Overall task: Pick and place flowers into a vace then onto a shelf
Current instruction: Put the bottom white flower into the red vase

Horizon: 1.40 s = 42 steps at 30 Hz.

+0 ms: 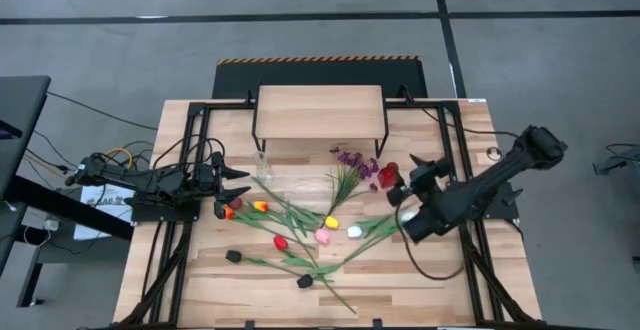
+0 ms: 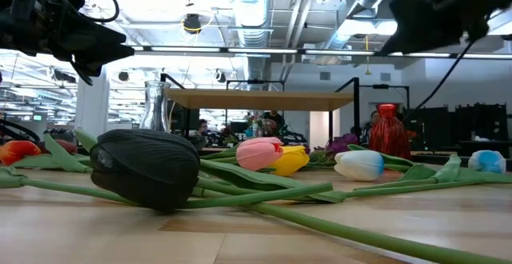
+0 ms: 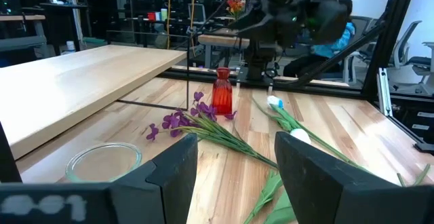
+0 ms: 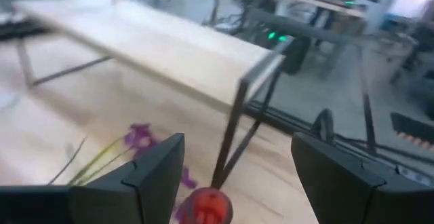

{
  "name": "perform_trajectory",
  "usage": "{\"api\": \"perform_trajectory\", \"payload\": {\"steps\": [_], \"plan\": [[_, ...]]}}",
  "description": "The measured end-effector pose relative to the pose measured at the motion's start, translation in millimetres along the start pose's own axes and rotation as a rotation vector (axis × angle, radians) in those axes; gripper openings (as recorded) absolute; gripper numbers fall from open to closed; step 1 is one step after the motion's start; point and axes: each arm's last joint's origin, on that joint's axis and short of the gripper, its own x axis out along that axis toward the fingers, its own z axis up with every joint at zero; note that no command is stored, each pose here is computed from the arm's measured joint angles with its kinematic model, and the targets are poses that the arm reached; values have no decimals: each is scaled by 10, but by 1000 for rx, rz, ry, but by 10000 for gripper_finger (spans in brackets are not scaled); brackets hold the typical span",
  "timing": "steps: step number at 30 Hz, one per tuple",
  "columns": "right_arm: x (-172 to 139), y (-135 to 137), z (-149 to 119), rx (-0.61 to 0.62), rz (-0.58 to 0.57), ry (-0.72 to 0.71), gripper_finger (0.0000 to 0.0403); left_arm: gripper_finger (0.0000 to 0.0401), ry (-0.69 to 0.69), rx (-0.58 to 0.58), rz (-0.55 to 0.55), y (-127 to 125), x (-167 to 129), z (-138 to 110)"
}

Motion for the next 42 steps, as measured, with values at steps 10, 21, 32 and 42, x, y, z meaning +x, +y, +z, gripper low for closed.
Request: {"api": "perform_trajectory", "payload": {"steps": [10,21,32,42], "plan": [[-366,306,531,-571,518,430,265,187,0,0,0,0,0,0],[-219,523,293,-830,604,825,265,187,0,0,0,0,0,0],[-128,962,-105,-1024,655,853,264,187,0,0,-1,0,0,0],[-55,1082,-375,-1120,681,915,264,187,0,0,0,0,0,0]]}}
